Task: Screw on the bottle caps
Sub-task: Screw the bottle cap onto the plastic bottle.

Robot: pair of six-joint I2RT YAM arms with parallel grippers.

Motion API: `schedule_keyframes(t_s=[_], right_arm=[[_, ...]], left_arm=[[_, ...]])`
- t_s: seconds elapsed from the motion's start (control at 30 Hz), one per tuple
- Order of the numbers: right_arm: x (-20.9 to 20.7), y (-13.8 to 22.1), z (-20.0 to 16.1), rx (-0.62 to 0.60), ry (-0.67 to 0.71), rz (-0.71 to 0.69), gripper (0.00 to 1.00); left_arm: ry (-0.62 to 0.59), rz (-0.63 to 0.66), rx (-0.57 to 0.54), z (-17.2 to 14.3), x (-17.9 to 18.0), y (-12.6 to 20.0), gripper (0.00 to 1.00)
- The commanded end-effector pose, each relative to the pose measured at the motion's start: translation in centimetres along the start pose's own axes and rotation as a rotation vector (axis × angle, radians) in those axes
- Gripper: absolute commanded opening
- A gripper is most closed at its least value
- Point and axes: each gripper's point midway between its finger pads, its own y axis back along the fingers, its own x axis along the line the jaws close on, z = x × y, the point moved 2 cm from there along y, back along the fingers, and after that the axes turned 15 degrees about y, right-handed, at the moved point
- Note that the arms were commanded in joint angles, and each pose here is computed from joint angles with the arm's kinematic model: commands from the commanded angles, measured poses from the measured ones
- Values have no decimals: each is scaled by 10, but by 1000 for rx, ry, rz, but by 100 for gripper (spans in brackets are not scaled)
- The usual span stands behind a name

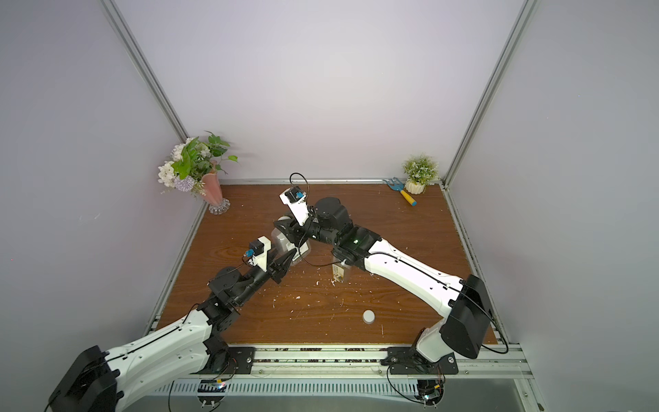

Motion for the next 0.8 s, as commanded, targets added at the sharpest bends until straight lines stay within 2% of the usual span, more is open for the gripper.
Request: schedule_keyframes(t_s=[0.0, 0.27, 0.5, 0.53, 0.57, 0.67, 0.73, 0.77], right_arm=[[-7, -14, -20, 114, -80, -173, 0], [-16, -32, -16, 211, -139, -429, 0], [-10, -45, -2, 246, -176, -484, 0], [-9, -44, 5, 230, -165, -469, 5], [-11, -41, 13, 208, -155, -452, 23], [-19, -32, 26, 163, -148, -350, 54], [-30, -25, 32, 131, -152, -277, 66], [-39, -16, 35, 111, -159, -260, 69]], left_arm=[[-90, -48, -214, 66, -21, -9, 1], [-118, -27, -235, 74, -22, -32, 1], [-126, -34, -226, 74, -24, -44, 1], [-127, -34, -219, 72, -23, -45, 1], [-127, -38, -215, 71, -22, -46, 1], [-119, -74, -191, 67, -20, -48, 0], [-124, -97, -175, 64, -20, -50, 0], [-126, -109, -167, 63, -21, -52, 0]])
